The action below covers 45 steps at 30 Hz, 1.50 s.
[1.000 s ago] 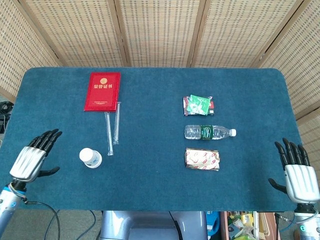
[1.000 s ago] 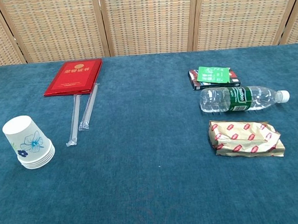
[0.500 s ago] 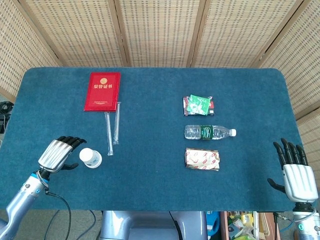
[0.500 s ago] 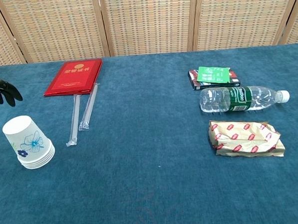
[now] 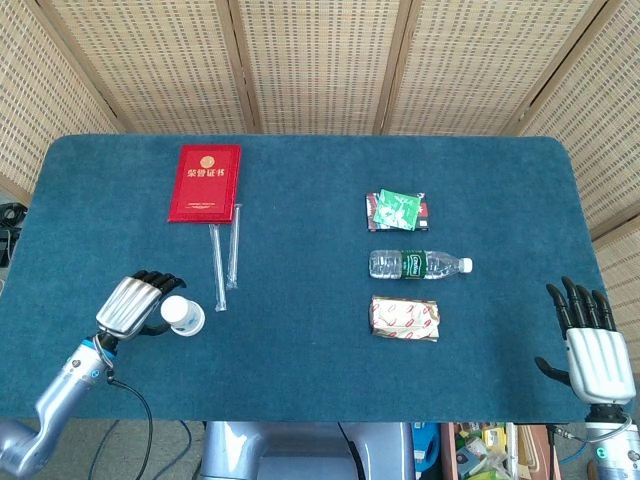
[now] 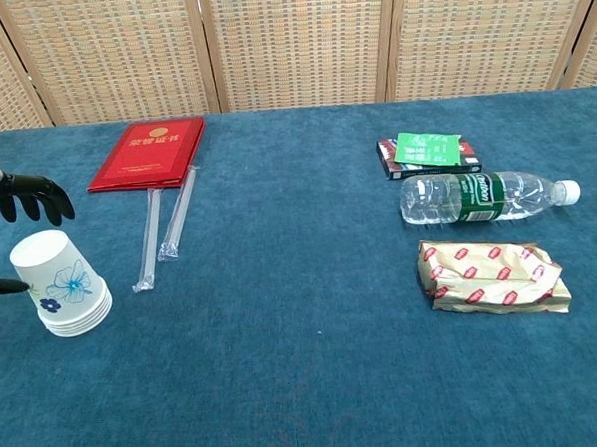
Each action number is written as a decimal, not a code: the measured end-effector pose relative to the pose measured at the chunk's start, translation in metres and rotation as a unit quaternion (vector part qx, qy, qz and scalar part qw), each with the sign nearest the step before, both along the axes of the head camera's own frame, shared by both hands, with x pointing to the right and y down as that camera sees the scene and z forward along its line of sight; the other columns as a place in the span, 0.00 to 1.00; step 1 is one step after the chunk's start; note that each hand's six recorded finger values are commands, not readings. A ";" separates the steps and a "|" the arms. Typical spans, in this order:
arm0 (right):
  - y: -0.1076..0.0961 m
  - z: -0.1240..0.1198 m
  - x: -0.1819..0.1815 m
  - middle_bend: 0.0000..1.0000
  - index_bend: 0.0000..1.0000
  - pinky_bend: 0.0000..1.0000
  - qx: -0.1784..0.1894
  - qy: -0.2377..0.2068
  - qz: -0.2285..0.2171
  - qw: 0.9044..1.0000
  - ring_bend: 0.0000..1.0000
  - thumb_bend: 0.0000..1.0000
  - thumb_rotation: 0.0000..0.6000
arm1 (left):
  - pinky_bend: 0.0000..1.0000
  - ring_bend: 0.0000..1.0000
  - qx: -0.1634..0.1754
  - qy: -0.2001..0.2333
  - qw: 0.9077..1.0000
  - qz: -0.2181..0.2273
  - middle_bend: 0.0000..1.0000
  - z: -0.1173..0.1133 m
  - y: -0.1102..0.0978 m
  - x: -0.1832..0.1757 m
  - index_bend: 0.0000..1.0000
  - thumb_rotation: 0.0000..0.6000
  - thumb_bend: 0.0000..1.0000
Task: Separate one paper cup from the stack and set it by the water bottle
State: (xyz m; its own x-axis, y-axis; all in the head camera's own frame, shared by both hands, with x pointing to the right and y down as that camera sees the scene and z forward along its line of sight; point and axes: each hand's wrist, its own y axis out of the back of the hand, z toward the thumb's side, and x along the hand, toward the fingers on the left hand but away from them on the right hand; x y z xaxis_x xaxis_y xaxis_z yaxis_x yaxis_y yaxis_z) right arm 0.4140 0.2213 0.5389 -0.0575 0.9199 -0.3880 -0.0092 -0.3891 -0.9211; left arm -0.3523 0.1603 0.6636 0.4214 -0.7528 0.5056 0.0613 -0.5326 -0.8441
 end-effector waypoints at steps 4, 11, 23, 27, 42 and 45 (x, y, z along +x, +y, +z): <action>0.000 0.001 0.000 0.00 0.00 0.00 -0.001 0.001 0.000 1.000 0.00 0.00 1.00 | 0.45 0.44 -0.004 0.004 1.000 0.005 0.48 0.003 0.001 0.004 0.46 1.00 0.02; 0.000 0.003 0.001 0.00 0.00 0.00 -0.003 0.002 0.002 1.000 0.00 0.00 1.00 | 0.48 0.48 -0.005 0.002 1.000 0.002 0.53 0.004 0.000 0.001 0.51 1.00 0.05; -0.002 0.009 -0.002 0.00 0.00 0.00 -0.004 0.004 -0.010 1.000 0.00 0.00 1.00 | 0.48 0.48 -0.016 0.105 0.991 -0.083 0.53 -0.010 -0.015 -0.005 0.51 1.00 0.05; -0.006 0.013 -0.004 0.00 0.00 0.00 0.006 0.001 -0.025 1.000 0.00 0.00 1.00 | 0.48 0.48 -0.045 0.197 0.969 -0.143 0.53 -0.016 -0.025 -0.006 0.51 1.00 0.05; -0.068 0.023 -0.041 0.09 0.23 0.00 0.138 -0.048 -0.242 0.959 0.00 0.00 1.00 | 0.48 0.48 -0.255 0.517 0.768 -0.279 0.53 -0.005 -0.096 0.092 0.51 1.00 0.07; -0.083 0.025 -0.052 0.12 0.27 0.00 0.146 -0.073 -0.272 0.948 0.01 0.00 1.00 | 0.48 0.48 -0.279 0.525 0.755 -0.277 0.53 0.000 -0.104 0.118 0.51 1.00 0.07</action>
